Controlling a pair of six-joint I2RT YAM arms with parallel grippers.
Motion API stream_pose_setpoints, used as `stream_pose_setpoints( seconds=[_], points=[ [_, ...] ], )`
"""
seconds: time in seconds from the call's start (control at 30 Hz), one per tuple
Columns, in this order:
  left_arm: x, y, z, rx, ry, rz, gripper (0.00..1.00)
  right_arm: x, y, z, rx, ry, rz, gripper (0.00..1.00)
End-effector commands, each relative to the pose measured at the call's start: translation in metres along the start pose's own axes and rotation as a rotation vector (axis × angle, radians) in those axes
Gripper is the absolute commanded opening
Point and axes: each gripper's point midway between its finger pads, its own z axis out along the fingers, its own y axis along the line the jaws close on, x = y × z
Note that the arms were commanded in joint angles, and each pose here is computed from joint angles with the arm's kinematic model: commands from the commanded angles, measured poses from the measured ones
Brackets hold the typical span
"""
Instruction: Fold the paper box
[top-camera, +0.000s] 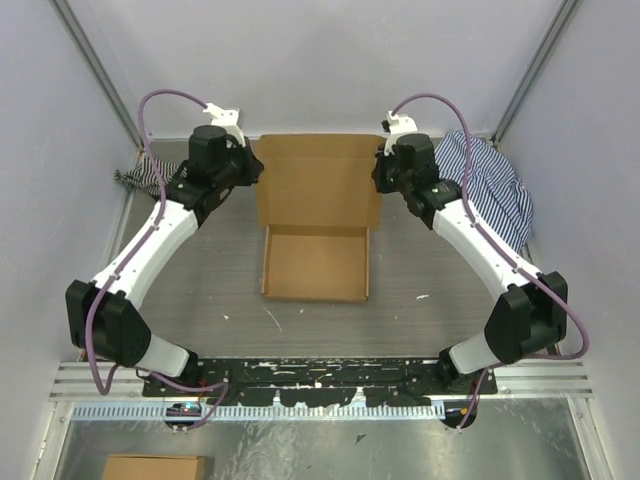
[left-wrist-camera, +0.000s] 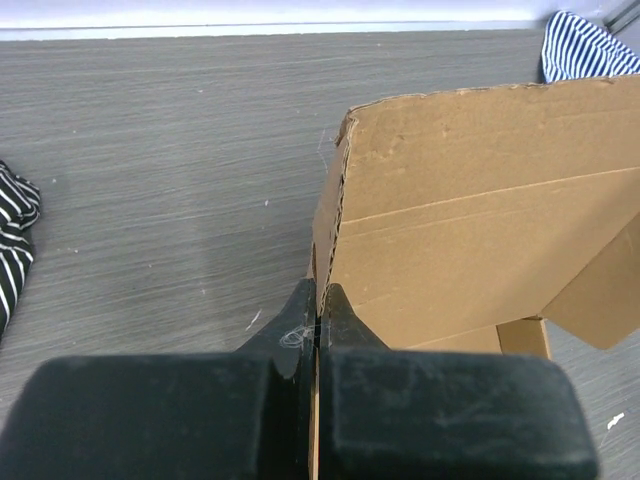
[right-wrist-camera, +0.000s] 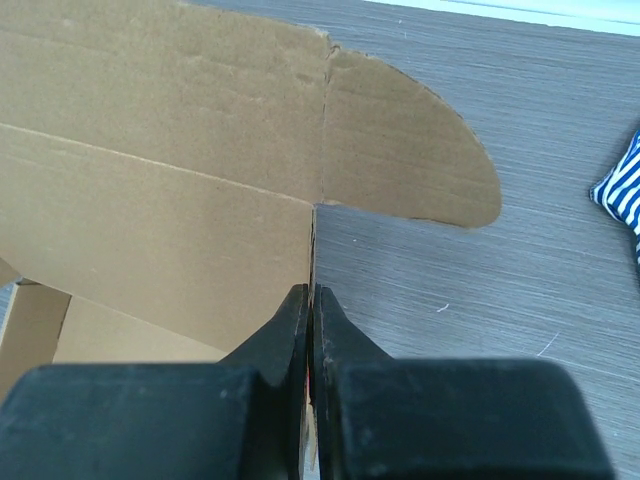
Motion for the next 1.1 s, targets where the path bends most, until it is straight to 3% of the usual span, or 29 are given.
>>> stream_pose_setpoints(
  seconds=[0.0,0.17,0.5,0.77,1.07],
  points=[
    [-0.013,-0.022,-0.016,0.077,-0.099,0.0,0.0,-0.036,0.016,-0.019,-0.048,-0.16,0.04,0.02],
    [0.001,-0.027,-0.029,0.079,-0.153,-0.034,0.0,-0.019,0.017,-0.031,-0.046,-0.175,0.119,0.05],
    [0.01,-0.044,-0.062,0.082,-0.223,-0.062,0.0,0.003,0.027,-0.058,0.107,-0.237,0.235,0.01],
    [0.023,-0.047,-0.087,0.081,-0.305,-0.069,0.0,0.022,0.042,-0.082,0.207,-0.36,0.177,0.01],
    [0.032,-0.025,-0.091,0.041,-0.452,-0.105,0.0,0.009,0.05,-0.092,0.134,-0.532,0.123,0.03]
  ],
)
